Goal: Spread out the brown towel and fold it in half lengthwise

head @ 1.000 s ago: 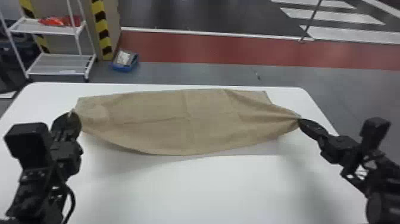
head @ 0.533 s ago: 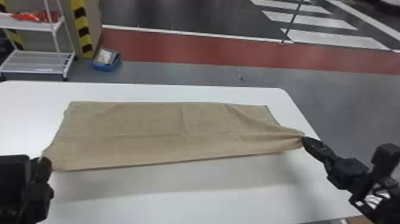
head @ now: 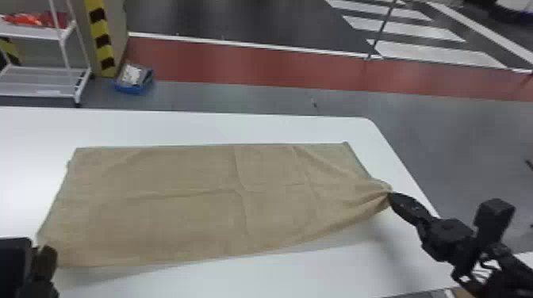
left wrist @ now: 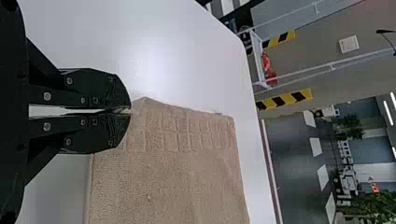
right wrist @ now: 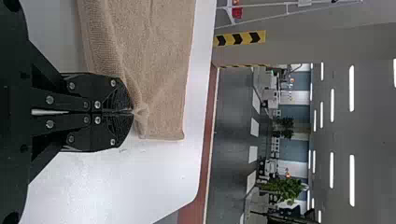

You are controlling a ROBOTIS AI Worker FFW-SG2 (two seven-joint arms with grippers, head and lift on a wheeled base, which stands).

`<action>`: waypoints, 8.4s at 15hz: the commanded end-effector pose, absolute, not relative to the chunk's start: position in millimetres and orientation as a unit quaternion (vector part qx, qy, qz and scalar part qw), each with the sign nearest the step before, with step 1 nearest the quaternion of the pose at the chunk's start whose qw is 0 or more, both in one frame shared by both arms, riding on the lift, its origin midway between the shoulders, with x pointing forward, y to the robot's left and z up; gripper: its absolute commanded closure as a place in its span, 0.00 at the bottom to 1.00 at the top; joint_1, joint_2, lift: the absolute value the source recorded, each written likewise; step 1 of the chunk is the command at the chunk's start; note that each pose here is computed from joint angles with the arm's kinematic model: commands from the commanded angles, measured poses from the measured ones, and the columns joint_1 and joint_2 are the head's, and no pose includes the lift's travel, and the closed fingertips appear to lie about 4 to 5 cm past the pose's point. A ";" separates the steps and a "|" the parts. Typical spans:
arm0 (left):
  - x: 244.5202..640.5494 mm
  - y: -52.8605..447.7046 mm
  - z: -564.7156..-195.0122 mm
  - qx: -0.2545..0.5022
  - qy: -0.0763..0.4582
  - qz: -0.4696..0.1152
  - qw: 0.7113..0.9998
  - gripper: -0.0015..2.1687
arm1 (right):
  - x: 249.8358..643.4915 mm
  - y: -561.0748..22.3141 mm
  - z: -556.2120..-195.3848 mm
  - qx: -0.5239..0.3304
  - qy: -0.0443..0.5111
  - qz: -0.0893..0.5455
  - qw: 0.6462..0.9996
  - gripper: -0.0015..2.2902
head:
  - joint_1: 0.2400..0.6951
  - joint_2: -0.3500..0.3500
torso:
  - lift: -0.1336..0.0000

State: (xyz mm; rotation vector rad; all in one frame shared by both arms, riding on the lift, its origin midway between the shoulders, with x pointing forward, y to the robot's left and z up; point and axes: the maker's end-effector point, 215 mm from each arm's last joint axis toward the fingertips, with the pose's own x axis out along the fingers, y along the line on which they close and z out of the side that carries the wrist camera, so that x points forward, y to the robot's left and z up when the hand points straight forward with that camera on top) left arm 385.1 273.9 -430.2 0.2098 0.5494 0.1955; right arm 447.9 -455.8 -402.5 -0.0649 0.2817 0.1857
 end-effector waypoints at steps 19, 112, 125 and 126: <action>417.5 323.9 -393.6 0.117 0.137 0.080 0.980 0.08 | 412.0 -475.7 -428.8 -0.040 0.176 0.071 0.981 0.68 | 1.00 0.22 | 0.07; 359.8 312.0 -450.3 0.089 0.128 -0.242 0.958 0.67 | 385.8 -496.0 -471.6 -0.172 0.204 0.277 0.923 0.34 | 1.00 0.10 | 0.07; 348.7 307.7 -365.9 0.100 0.101 -0.209 0.968 0.67 | 386.0 -483.6 -398.6 -0.214 0.158 0.297 0.917 0.53 | 1.00 0.11 | 0.07; 350.7 306.6 -358.5 0.098 0.103 -0.206 0.968 0.67 | 388.4 -481.1 -390.8 -0.220 0.154 0.302 0.915 0.53 | 1.00 0.11 | 0.07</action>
